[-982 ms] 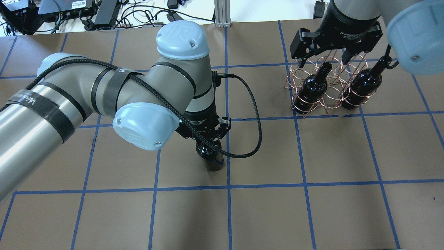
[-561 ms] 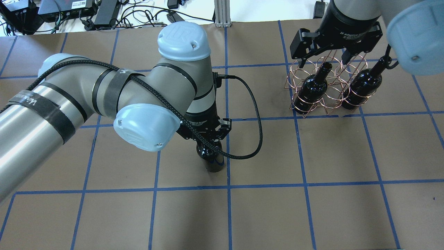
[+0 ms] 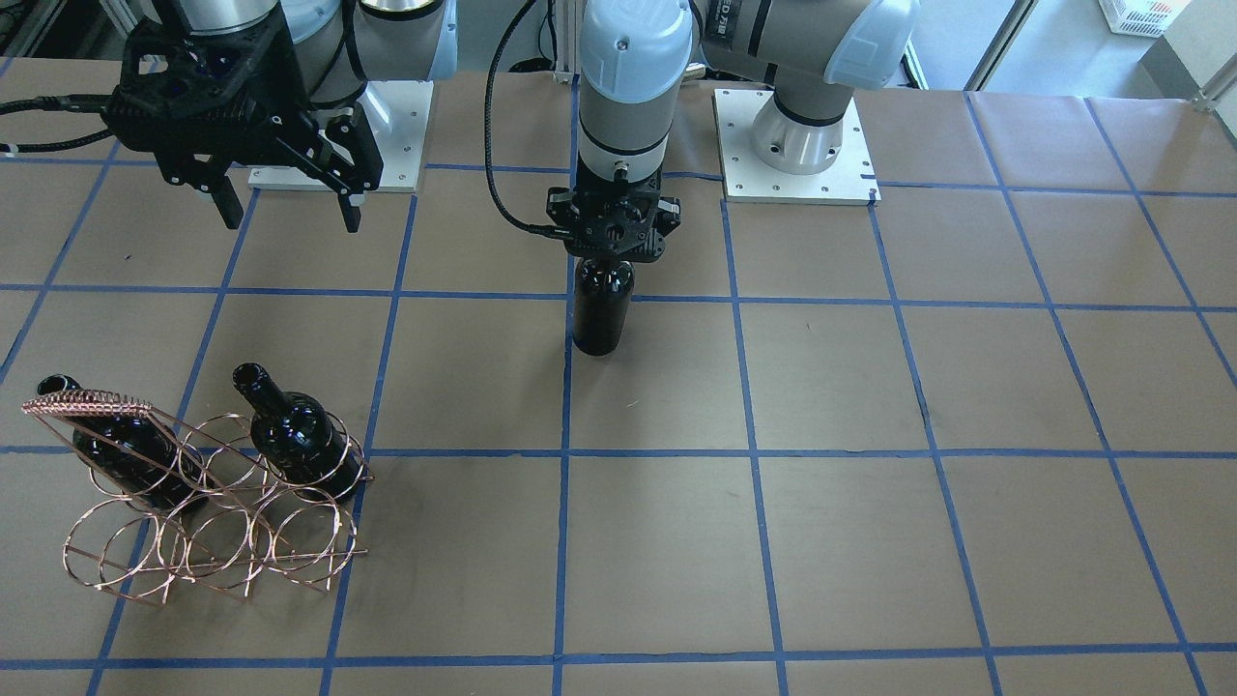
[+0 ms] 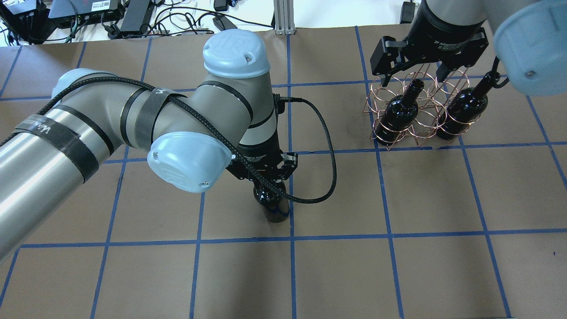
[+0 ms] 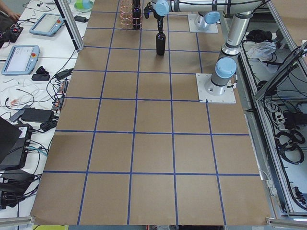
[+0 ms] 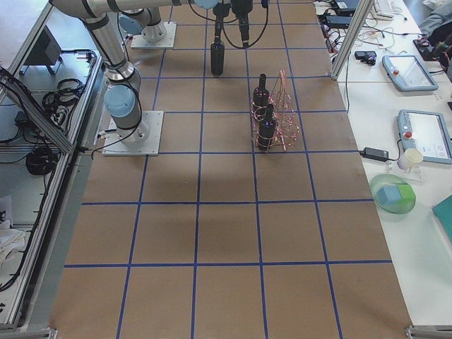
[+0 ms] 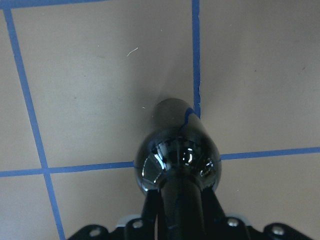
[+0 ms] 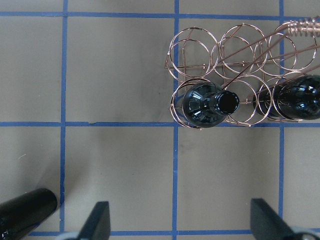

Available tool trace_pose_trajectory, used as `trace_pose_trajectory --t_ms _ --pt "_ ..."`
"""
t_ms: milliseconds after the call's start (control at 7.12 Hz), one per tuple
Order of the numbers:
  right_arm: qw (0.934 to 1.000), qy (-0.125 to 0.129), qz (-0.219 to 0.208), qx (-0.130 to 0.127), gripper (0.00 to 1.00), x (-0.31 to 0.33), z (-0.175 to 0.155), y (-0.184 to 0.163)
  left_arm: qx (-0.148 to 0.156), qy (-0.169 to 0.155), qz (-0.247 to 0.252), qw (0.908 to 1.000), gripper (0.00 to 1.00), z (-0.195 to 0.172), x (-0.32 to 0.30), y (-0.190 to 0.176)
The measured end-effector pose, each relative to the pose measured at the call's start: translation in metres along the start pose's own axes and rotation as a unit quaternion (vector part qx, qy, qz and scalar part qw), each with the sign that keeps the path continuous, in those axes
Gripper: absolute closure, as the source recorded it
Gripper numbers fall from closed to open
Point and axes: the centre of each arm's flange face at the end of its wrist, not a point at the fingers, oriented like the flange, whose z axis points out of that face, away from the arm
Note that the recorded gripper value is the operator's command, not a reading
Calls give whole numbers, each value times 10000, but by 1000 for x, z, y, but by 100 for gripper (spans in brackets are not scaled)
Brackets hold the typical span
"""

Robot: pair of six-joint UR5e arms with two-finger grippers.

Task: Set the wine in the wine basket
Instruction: 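Lower the upright bottle onto the table with the left gripper, then open the left gripper and raise it away from the bottle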

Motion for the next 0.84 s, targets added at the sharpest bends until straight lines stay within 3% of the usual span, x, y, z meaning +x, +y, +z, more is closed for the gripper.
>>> trace_pose_trajectory --t_ms 140,281,421,561,842 --pt "10000 -3 0 0 0 0 0 0 -19 -9 -2 10000 91 1 0 0" --pt "10000 -12 0 -1 0 0 0 0 -43 -18 -5 10000 55 3 0 0" --pt "10000 -32 0 -2 0 -1 0 0 -71 -28 -6 10000 9 6 0 0" --pt "10000 -48 2 -4 0 -1 0 0 -87 -28 -9 10000 0 7 -1 0" --pt "10000 -23 -2 -6 0 0 1 0 42 35 -1 10000 0 -5 1 0"
